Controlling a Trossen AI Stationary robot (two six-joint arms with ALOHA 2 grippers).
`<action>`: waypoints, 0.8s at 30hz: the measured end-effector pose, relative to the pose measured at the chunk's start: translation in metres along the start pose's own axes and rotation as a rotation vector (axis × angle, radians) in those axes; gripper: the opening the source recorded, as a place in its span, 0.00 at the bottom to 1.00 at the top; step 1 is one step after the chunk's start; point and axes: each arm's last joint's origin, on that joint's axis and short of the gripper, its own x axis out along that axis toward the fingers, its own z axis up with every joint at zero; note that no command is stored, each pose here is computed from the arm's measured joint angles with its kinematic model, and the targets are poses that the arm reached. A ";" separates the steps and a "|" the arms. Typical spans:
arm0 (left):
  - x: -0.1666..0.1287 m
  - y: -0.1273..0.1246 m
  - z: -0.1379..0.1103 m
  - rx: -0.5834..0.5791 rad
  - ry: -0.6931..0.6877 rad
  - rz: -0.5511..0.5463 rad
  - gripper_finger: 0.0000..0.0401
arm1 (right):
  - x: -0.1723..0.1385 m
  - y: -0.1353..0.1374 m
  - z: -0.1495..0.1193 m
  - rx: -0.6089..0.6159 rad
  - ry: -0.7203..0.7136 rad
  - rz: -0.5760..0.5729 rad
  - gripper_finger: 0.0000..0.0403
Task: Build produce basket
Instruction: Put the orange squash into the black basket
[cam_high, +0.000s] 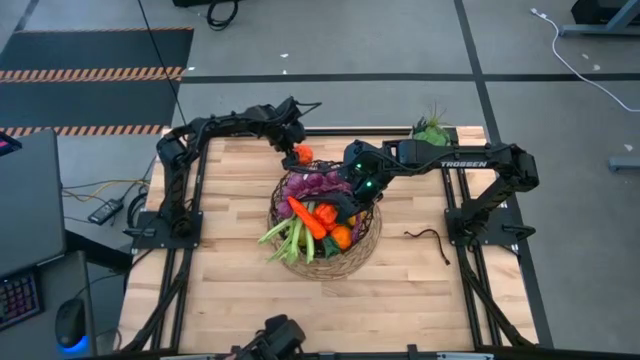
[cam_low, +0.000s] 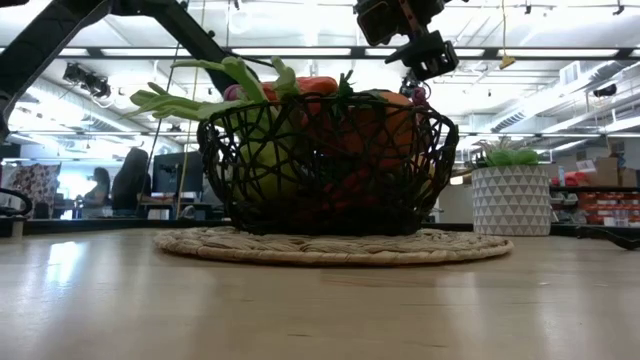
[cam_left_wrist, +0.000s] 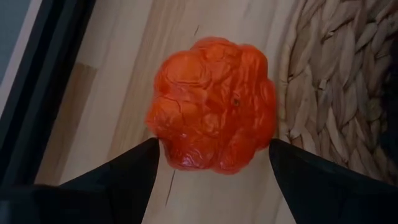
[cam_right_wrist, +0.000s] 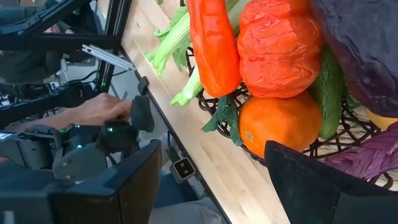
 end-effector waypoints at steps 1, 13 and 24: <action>0.000 -0.001 0.001 0.007 -0.001 -0.001 0.78 | 0.000 0.000 0.000 -0.005 0.000 0.000 0.71; 0.002 -0.008 0.009 0.054 -0.046 0.036 0.76 | 0.000 0.000 0.000 -0.014 -0.001 0.000 0.71; 0.002 -0.007 0.009 0.054 -0.039 0.054 0.51 | 0.000 0.000 0.000 -0.015 -0.001 -0.001 0.71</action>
